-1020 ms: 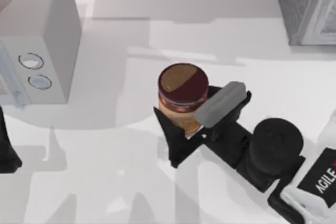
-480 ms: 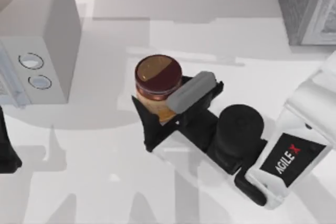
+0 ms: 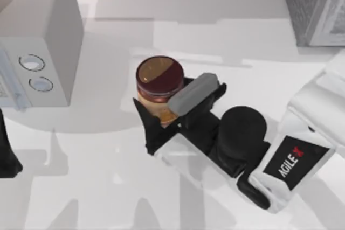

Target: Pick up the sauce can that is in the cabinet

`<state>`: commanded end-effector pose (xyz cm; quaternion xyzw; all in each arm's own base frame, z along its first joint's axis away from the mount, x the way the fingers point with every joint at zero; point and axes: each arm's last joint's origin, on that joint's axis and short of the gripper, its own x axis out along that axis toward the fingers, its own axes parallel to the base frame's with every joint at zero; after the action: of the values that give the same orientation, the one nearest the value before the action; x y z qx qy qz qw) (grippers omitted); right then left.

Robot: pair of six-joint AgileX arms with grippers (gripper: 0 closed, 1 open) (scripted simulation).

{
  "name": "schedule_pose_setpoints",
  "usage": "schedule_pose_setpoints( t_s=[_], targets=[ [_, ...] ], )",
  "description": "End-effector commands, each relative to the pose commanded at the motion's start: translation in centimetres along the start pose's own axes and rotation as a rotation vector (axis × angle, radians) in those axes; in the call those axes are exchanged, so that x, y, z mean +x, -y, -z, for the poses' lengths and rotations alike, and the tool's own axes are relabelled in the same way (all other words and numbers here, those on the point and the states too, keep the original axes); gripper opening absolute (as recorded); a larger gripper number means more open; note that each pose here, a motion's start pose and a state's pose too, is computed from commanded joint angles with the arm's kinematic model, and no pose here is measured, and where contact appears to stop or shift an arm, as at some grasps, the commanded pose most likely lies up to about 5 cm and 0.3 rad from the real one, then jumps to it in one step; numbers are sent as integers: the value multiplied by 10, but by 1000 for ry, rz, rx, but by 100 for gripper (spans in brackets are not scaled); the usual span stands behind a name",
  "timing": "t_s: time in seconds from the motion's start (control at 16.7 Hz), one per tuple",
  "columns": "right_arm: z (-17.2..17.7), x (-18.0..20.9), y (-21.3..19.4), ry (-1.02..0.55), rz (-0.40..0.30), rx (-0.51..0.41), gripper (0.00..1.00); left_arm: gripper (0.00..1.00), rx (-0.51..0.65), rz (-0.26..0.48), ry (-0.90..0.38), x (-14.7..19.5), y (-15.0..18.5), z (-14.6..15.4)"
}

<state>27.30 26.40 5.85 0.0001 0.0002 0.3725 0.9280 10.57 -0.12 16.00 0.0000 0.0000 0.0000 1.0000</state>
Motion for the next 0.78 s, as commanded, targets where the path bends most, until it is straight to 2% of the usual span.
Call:
schedule_pose_setpoints(
  t_s=[0.6,0.78],
  targets=[
    [0,0,0,0,0,0,98,100,0,0,0,0,0,0],
    [0,0,0,0,0,0,100,100,0,0,0,0,0,0]
  ],
)
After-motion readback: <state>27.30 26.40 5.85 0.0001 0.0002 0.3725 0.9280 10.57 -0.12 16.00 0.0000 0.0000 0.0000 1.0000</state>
